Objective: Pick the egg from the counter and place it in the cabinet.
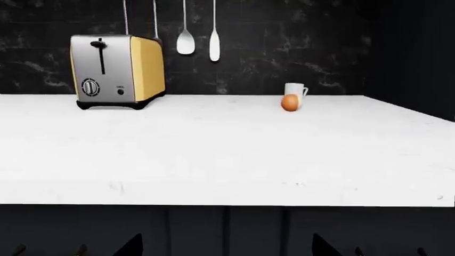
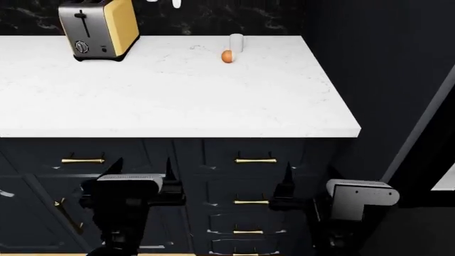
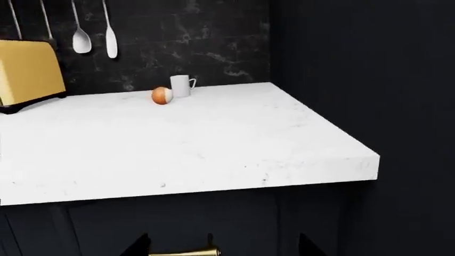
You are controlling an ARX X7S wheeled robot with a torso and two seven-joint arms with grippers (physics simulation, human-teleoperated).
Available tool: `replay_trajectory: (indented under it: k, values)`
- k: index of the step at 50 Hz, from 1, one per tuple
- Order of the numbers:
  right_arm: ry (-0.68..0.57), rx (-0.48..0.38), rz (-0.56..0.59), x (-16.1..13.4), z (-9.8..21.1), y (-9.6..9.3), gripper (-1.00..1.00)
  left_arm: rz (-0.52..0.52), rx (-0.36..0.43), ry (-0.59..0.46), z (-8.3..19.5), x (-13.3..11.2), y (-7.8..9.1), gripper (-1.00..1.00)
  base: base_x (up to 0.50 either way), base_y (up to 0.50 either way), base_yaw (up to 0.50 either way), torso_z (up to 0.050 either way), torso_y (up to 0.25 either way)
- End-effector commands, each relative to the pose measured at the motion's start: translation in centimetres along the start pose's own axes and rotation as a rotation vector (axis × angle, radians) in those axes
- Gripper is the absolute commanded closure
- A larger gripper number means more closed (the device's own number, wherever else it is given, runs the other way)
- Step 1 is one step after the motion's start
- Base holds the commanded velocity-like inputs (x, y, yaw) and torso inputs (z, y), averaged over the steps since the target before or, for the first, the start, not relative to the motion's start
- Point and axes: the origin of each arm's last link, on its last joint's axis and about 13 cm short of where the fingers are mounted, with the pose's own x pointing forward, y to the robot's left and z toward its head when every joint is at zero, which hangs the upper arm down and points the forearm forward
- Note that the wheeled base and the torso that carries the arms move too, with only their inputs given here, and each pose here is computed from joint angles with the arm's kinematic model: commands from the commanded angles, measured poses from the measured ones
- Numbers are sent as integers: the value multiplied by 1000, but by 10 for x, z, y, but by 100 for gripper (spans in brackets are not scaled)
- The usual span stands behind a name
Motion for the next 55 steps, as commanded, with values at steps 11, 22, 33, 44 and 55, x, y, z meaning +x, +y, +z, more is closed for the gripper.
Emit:
replay_trajectory:
  k: [11, 22, 33, 44, 55]
  values:
    - [-96, 22, 37, 24, 98, -8, -100, 24, 25, -63, 65, 12, 21, -100, 158, 0, 0, 0, 0]
    - [-99, 23, 58, 29, 104, -5, -100, 34, 45, -81, 80, 25, 29, -100, 164, 27, 0, 0, 0]
    - [-94, 1, 63, 26, 99, -7, -100, 43, 48, -76, 81, 24, 32, -100, 114, 102, 0, 0, 0]
    - [-85, 12, 53, 22, 91, -9, -100, 42, 47, -79, 79, 22, 31, -100, 118, 144, 0, 0, 0]
    - [-71, 20, 54, 14, 85, -9, -100, 38, 38, -73, 74, 17, 29, -100, 141, 143, 0, 0, 0]
